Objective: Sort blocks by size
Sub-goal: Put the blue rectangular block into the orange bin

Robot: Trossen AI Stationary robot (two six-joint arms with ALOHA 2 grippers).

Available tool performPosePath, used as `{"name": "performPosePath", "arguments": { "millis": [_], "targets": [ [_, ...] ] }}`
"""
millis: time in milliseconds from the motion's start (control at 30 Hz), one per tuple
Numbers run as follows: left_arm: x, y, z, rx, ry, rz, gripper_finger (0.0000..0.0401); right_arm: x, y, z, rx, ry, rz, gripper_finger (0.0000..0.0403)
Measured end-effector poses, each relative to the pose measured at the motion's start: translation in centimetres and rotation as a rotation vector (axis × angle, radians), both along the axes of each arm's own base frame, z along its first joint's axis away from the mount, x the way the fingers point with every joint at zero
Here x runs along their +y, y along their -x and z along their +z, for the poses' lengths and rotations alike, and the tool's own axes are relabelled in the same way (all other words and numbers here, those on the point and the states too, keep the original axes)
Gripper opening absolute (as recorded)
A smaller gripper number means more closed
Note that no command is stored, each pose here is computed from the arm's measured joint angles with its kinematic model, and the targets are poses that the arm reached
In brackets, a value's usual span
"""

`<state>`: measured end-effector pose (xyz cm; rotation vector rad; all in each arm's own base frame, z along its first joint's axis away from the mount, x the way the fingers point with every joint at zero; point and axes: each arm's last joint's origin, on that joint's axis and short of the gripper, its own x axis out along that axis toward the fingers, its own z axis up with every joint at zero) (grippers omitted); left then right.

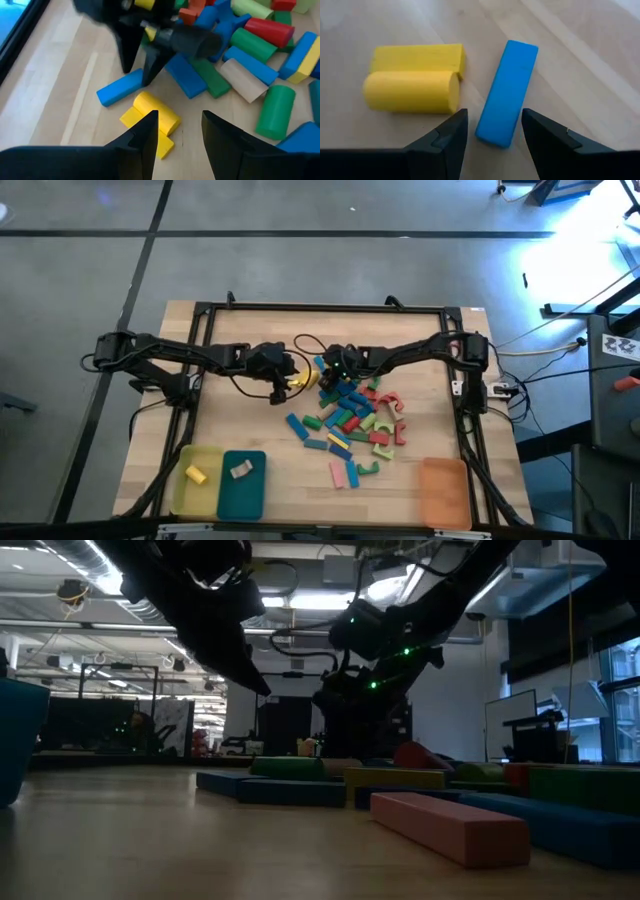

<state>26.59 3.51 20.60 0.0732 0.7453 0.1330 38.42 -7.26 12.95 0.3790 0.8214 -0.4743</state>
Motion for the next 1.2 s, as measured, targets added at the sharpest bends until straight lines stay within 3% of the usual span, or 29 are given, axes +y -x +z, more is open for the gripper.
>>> {"name": "performPosePath", "arguments": {
  "millis": [300, 567, 867, 1033, 1200],
  "targets": [
    [-0.1, 0.0, 0.0, 0.001, 0.02, -0.022, 0.0131, -0.1, -0.1, -1.1, 0.032, 0.028, -0.023, 0.0187],
    [-0.1, 0.0, 0.0, 0.002, 0.02, -0.022, 0.0131, -0.2, 0.0, -1.1, 0.04, 0.034, -0.023, 0.0106],
    [-0.1, 0.0, 0.0, 0.0, 0.033, -0.01, 0.0131, -0.1, 0.2, -0.8, 0.057, 0.045, 0.01, 0.0106],
    [-0.1, 0.0, -0.1, -0.002, 0.053, 0.009, 0.0131, 0.0, 0.4, 1.6, 0.096, 0.049, 0.068, 0.0113],
    [-0.1, 0.0, -0.1, -0.002, 0.051, 0.007, 0.0131, 0.0, 0.3, 5.5, 0.245, 0.035, 0.124, 0.0113]
  ]
}}
